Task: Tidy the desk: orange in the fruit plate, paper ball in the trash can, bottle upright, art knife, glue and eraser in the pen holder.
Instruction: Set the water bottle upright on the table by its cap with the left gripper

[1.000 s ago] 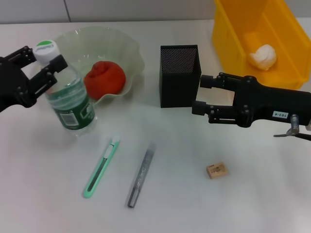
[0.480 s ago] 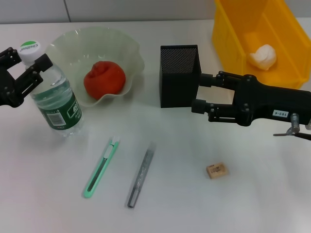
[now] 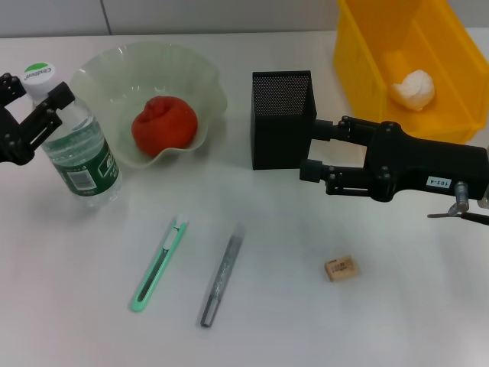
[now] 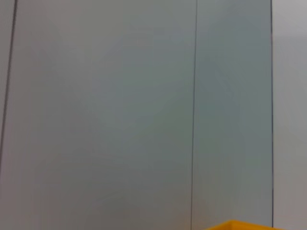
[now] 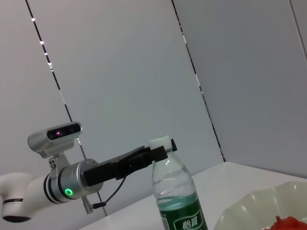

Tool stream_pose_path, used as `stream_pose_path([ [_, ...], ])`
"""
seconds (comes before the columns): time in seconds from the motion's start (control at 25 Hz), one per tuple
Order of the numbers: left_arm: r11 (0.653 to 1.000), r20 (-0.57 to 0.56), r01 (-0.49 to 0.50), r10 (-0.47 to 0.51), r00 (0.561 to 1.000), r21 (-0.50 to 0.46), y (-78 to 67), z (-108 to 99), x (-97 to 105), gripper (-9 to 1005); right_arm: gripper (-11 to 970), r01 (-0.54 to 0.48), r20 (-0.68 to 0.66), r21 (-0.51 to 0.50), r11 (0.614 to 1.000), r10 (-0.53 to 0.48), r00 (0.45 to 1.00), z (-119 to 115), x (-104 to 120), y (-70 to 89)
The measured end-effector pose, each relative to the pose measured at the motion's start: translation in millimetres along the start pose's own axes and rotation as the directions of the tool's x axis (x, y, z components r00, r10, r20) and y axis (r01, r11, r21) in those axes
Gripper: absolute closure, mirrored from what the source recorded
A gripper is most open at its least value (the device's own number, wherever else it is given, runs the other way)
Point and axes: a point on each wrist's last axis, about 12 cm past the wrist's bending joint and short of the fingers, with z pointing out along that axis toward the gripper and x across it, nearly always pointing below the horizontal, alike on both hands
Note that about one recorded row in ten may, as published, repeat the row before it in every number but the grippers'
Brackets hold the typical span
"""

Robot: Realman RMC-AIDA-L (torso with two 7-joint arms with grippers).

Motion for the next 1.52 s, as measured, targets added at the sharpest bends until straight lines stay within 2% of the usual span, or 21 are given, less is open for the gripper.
stream_pose_path([
  [1.52, 0.998, -0.044, 0.021, -0.023, 0.999, -0.052, -7.4, 2, 19, 531, 133, -0.011, 0.0, 0.001, 1.0, 0.011, 1.0, 2, 2, -0.5],
])
